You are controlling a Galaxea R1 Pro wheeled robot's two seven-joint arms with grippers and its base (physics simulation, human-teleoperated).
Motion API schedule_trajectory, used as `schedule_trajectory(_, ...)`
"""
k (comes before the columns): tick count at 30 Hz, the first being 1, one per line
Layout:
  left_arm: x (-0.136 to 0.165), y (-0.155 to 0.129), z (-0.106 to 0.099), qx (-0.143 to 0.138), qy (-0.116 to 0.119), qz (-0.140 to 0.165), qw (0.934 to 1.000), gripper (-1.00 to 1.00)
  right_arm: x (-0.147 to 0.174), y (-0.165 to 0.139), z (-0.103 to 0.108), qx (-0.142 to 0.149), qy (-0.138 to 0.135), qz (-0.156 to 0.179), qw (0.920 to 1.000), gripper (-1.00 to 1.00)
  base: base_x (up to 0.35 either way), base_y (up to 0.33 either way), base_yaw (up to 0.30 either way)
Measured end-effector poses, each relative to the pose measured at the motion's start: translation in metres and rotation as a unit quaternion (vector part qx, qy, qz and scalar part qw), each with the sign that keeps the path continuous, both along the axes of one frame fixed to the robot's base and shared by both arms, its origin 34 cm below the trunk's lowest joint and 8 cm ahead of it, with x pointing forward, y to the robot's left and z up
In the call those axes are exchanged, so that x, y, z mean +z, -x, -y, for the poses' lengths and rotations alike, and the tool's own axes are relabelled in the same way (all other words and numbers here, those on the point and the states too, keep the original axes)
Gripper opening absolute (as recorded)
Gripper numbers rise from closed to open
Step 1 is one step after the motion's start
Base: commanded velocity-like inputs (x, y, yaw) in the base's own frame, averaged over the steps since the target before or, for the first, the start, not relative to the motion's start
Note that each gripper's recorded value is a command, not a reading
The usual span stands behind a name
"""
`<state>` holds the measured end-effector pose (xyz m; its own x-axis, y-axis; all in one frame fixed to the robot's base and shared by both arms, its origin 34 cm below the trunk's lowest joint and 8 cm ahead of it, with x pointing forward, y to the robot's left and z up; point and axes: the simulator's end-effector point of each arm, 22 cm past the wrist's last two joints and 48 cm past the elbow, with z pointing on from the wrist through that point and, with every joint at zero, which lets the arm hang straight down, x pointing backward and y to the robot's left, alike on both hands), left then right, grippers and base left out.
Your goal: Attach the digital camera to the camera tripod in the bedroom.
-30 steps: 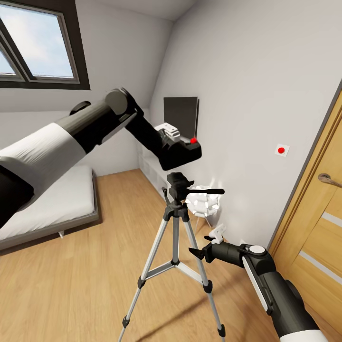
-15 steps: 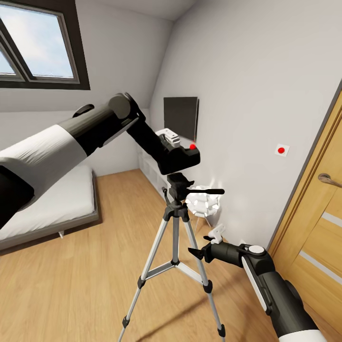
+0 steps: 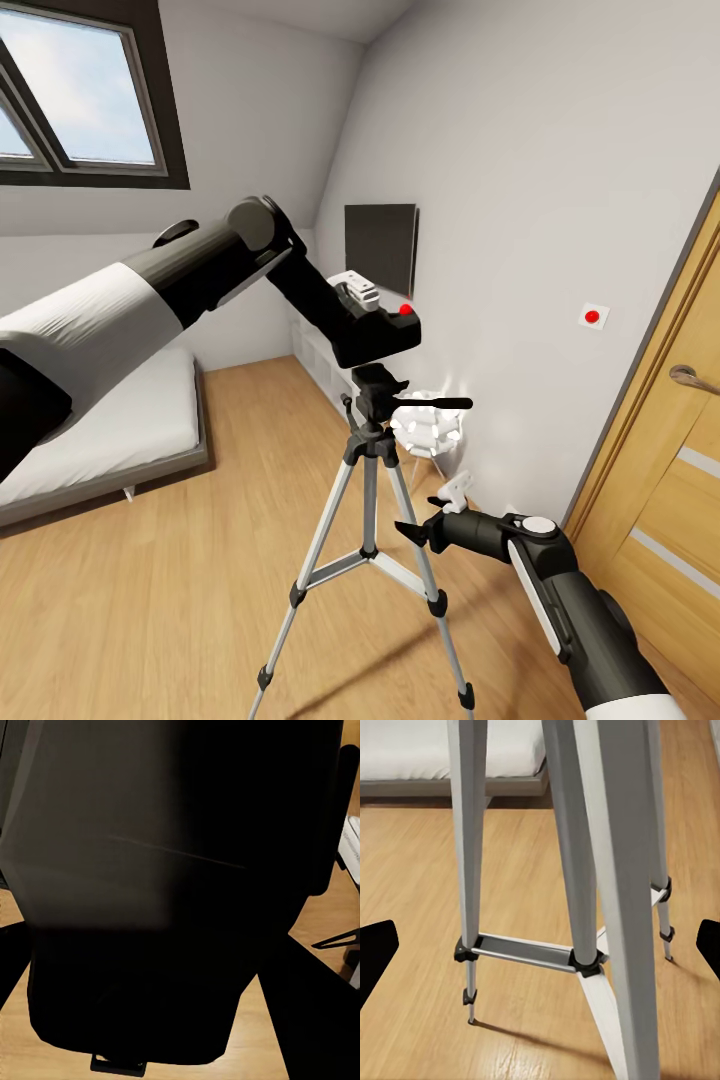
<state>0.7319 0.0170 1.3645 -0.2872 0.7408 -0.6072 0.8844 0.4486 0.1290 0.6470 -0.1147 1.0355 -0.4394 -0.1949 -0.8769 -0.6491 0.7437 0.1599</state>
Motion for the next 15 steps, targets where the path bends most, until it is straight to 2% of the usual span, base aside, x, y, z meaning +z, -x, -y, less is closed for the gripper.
schedule_trajectory(9,0.0,0.0,0.001,-0.001,-0.001,0.001,1.0,-1.0,-0.006,0.001,-0.005,0.0,-0.003,-0.008,1.0,1.0,0.0,0.0,0.0)
schedule_trajectory(15,0.0,0.0,0.0,-0.001,-0.001,0.001,1.0,-1.0,-0.008,0.0,-0.018,0.004,-0.015,-0.016,0.9998,1.0,0.0,0.0,0.0)
